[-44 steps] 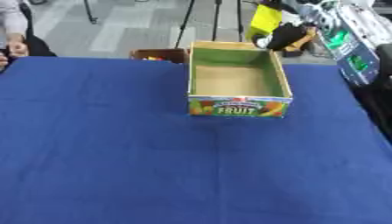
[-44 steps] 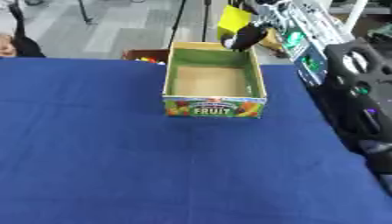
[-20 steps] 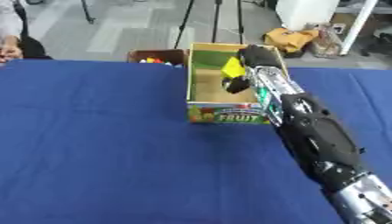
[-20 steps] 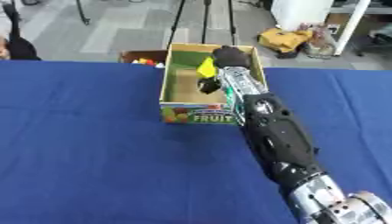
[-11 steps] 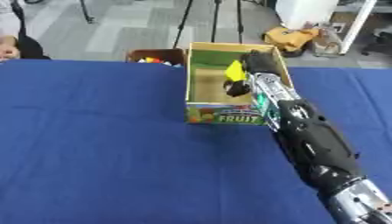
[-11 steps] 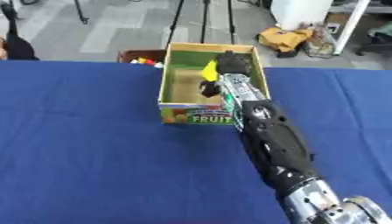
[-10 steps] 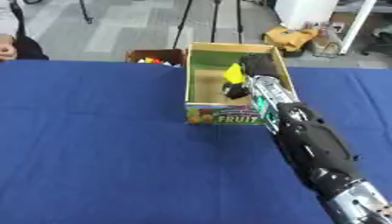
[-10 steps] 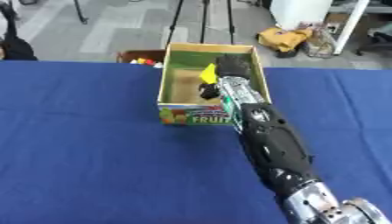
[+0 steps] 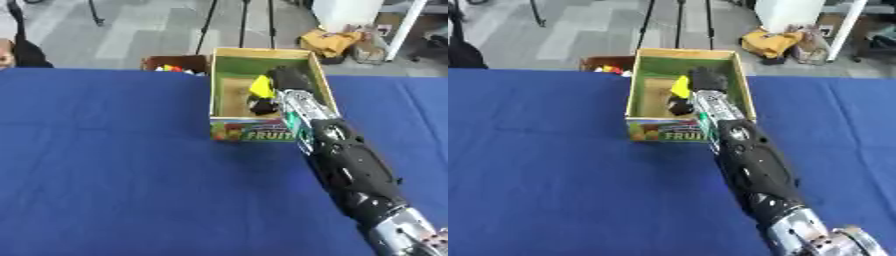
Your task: Pick up objects on the table and place them in the box.
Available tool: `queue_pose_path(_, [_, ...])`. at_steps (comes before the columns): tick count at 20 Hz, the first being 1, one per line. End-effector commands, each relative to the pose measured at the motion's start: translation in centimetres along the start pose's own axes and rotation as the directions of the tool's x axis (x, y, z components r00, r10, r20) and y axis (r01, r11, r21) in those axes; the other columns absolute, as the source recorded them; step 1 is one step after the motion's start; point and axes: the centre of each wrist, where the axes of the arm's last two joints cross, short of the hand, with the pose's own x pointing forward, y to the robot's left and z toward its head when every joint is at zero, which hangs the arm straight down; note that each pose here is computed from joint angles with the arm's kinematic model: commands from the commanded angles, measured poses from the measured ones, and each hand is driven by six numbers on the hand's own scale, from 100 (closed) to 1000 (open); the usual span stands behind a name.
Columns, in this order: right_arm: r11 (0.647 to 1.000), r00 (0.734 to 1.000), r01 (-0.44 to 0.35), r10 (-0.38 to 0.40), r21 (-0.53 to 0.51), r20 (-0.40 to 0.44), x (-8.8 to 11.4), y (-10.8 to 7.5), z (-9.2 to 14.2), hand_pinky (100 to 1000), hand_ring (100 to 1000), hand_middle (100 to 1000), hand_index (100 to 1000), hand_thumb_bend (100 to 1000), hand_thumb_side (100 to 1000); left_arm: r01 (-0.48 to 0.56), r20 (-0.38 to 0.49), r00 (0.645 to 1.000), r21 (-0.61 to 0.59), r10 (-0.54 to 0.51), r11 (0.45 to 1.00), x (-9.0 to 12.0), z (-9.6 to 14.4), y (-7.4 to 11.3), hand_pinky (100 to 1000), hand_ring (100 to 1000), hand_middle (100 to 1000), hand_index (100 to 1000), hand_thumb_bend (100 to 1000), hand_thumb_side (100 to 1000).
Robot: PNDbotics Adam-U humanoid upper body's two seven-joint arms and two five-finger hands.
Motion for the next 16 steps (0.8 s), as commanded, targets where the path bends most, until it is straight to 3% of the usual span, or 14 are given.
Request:
queue_pose_path(1, [0.999, 1.000, 0.006, -0.006, -0.040, 0.003, 0.0, -1.8, -0.1, 890, 911, 832, 932, 344, 613, 0.003, 0.030, 1.000, -0.017, -0.003, 1.000, 0.5, -0.7, 0.0, 598, 758, 879, 965, 100, 1000])
queue_pose_path(4, [0.998, 1.000, 0.007, -0.007, -0.059, 0.011, 0.0, -2.2, -0.1, 891, 917, 842, 950, 442, 662, 0.004, 0.027, 1.000, -0.016, -0.004, 1.000, 0.5, -0.7, 0.0, 598, 758, 879, 965, 100, 1000])
queue_pose_path(10, [0.996, 0.999, 0.018, -0.014, -0.092, 0.038, -0.1, -3.4, 0.0, 903, 918, 837, 949, 422, 659, 0.008, 0.021, 1.000, -0.011, -0.008, 1.000, 0.5, -0.5, 0.2, 598, 757, 878, 965, 100, 1000])
queue_pose_path(16, [0.983, 0.993, 0.063, -0.044, -0.175, 0.112, -1.7, -6.9, 0.7, 907, 907, 824, 945, 374, 639, 0.016, 0.012, 1.000, -0.006, -0.016, 1.000, 0.5, -0.3, 0.4, 597, 756, 875, 965, 100, 1000])
